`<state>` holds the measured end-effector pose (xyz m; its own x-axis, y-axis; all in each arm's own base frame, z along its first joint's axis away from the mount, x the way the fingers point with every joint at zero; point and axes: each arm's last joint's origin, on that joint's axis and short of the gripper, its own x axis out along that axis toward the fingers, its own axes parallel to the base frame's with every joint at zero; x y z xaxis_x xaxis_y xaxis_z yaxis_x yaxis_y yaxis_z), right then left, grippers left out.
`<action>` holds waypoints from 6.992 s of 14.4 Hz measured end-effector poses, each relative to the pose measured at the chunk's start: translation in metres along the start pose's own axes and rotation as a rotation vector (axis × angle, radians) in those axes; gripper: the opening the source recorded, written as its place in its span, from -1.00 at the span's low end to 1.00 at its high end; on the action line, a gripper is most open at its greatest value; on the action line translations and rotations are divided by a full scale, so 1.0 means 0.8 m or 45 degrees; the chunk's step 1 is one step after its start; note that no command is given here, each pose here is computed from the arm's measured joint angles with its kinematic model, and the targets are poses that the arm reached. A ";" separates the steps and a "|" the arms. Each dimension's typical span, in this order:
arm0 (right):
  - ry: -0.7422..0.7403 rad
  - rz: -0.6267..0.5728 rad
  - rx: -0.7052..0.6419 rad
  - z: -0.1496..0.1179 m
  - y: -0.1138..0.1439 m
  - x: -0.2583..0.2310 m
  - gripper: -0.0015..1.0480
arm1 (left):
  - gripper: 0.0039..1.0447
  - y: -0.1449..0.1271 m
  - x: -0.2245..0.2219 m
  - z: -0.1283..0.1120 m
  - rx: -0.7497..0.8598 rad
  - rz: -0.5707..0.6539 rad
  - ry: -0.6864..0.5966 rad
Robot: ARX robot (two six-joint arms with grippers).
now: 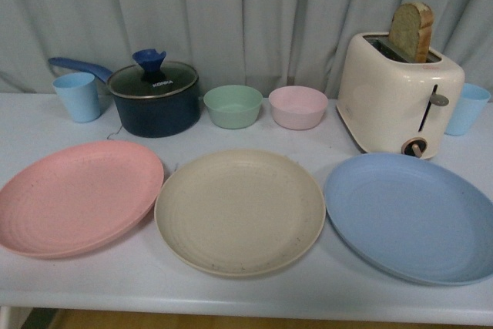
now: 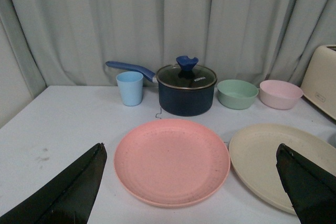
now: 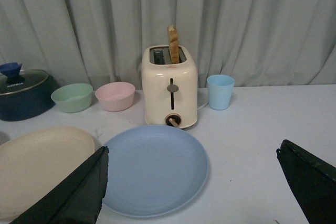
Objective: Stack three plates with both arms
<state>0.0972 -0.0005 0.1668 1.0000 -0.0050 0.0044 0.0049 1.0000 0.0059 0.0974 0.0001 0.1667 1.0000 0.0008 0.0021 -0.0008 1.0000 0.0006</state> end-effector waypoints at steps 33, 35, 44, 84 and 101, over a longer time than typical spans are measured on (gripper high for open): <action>0.000 0.001 -0.001 0.000 0.000 0.000 0.87 | 0.88 0.047 0.182 0.023 -0.068 0.172 0.698; 0.000 0.001 -0.001 0.000 0.000 0.000 0.87 | 0.88 0.053 0.229 0.006 0.020 0.084 0.879; 0.000 0.001 -0.001 0.000 0.000 0.000 0.87 | 0.88 0.094 0.350 -0.063 0.020 -0.181 1.173; 0.000 0.001 -0.001 0.000 0.000 0.000 0.87 | -0.95 -0.116 0.346 0.004 0.052 -0.298 1.070; 0.000 0.001 -0.001 0.000 0.000 0.000 0.87 | 0.74 -0.104 0.224 0.122 0.059 -0.119 0.076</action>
<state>0.0972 -0.0004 0.1669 1.0000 -0.0038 0.0048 0.0038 1.0000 0.0051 0.2764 -0.0830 0.2647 0.9941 -0.0912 -0.0593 0.0939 0.9946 0.0444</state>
